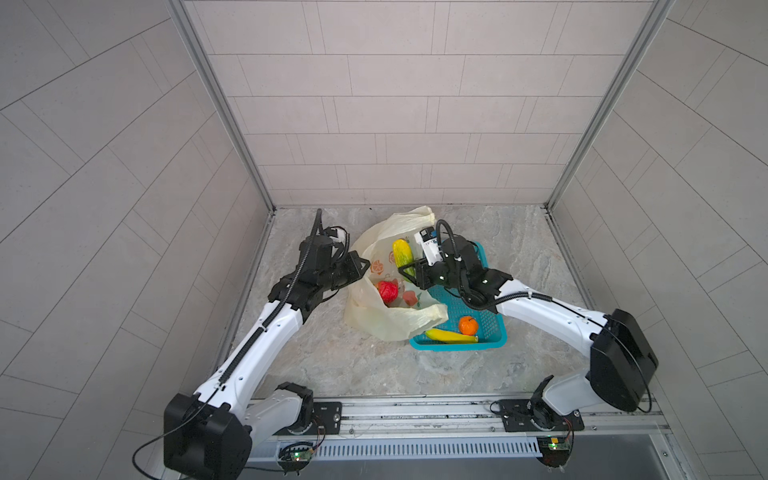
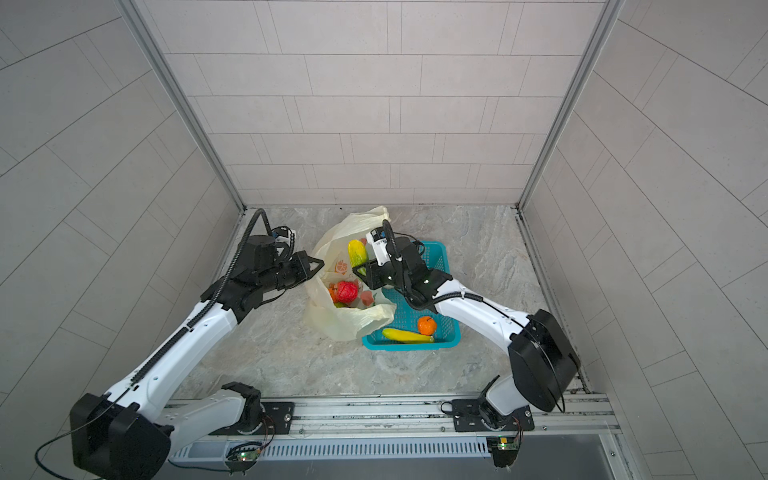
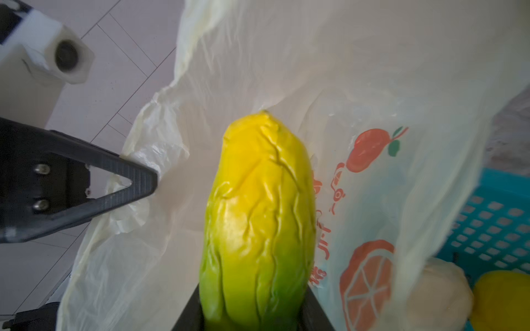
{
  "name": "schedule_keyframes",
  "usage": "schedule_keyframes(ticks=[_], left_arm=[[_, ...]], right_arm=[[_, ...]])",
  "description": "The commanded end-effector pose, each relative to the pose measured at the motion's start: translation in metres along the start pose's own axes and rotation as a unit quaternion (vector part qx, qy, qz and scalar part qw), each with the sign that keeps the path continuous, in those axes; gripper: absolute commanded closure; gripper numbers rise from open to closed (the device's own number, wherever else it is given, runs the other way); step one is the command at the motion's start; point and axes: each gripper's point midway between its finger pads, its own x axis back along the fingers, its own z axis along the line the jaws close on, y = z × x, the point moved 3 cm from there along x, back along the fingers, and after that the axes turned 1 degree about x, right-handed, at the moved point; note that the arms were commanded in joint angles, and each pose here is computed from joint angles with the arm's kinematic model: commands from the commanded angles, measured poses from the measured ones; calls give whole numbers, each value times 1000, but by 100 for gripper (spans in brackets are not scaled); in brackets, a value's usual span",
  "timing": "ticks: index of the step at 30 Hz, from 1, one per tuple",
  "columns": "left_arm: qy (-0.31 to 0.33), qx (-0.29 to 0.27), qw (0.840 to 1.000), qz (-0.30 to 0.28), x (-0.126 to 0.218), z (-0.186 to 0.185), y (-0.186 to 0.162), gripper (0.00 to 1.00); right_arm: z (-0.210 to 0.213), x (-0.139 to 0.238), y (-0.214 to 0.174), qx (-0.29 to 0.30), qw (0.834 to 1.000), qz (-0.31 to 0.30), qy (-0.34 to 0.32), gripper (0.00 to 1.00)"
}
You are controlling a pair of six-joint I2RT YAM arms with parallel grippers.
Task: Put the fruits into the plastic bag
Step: 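Carry the chayote into the held-open bag and release it, then move the right gripper back to the basket and grasp the yellow fruit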
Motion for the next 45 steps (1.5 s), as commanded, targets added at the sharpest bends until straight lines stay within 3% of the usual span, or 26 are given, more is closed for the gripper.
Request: schedule_keyframes(ticks=[1,9,19,23,38,41,45], left_arm=[[-16,-6,1000,-9,4,-4,1,100],[-20,-4,1000,-8,3,-5,1,100],[-17,-4,1000,-3,-1,-3,1,100],[-16,-5,1000,-3,-2,-3,1,100],[-11,-5,1000,-5,-1,-1,0,100],[-10,-4,1000,-7,-1,0,1,100],[-9,-5,1000,-10,0,-1,2,100]], right_arm=[[1,-17,7,-7,1000,4,3,71],[-37,-56,-5,-28,995,35,-90,64],[-51,-64,-8,-31,991,49,-118,42],[-47,-58,-4,-24,992,44,-114,38],[14,35,22,27,999,-21,15,38],[10,63,27,22,998,-54,-8,37],[-24,99,27,-13,990,-107,-95,37]])
